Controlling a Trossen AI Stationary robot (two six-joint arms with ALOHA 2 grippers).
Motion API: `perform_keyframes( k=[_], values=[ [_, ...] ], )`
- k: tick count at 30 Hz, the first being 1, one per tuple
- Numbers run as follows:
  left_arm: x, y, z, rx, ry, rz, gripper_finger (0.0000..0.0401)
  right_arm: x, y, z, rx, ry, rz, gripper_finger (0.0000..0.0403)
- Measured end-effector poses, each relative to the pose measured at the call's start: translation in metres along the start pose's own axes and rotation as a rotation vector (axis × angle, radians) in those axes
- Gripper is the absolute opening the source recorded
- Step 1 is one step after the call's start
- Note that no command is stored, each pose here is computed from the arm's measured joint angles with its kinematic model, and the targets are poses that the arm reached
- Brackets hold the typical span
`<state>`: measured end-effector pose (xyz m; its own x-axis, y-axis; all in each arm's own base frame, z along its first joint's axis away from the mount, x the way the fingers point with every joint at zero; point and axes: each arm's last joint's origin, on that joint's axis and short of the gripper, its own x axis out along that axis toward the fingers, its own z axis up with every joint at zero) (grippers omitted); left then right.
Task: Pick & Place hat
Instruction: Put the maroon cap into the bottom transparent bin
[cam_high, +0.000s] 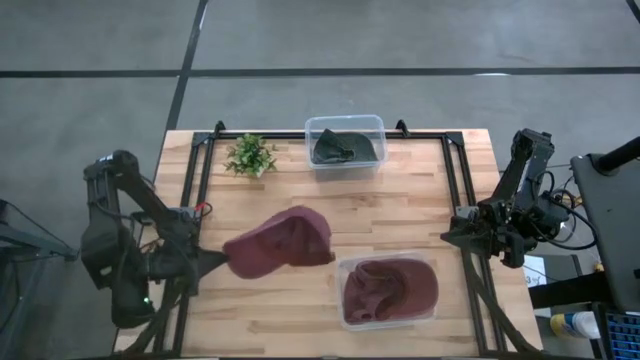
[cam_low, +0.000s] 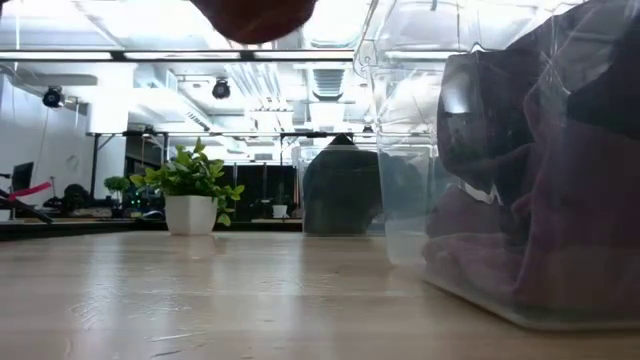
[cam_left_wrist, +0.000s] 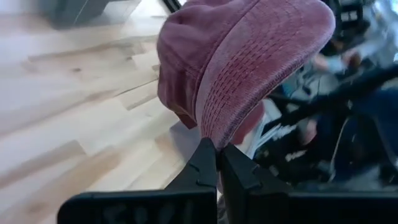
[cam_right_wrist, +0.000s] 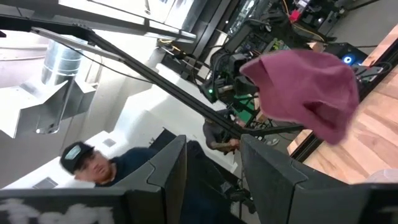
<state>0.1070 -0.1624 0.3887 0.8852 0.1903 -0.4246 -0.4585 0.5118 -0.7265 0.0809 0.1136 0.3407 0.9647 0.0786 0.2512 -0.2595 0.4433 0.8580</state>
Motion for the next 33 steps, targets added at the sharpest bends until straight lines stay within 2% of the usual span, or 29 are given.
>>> perform_keyframes(
  k=[7, 12, 16, 24, 33],
  values=[
    [0.008, -0.010, 0.001, -0.256, -0.023, -0.095, 0.0000, 0.000, 0.000, 0.000, 0.000, 0.000, 0.000, 0.0146],
    [0.009, -0.018, 0.008, -0.350, -0.079, -0.162, 0.0000, 0.000, 0.000, 0.000, 0.000, 0.000, 0.000, 0.0146],
    [0.007, -0.025, 0.024, -0.442, -0.153, -0.220, 0.0000, 0.000, 0.000, 0.000, 0.000, 0.000, 0.000, 0.0146],
    [0.002, -0.029, 0.039, -0.492, -0.214, -0.261, 0.0000, 0.000, 0.000, 0.000, 0.000, 0.000, 0.000, 0.0146],
    [-0.004, -0.042, 0.046, -0.359, -0.256, -0.298, 0.0000, 0.000, 0.000, 0.000, 0.000, 0.000, 0.000, 0.0146]
  ],
)
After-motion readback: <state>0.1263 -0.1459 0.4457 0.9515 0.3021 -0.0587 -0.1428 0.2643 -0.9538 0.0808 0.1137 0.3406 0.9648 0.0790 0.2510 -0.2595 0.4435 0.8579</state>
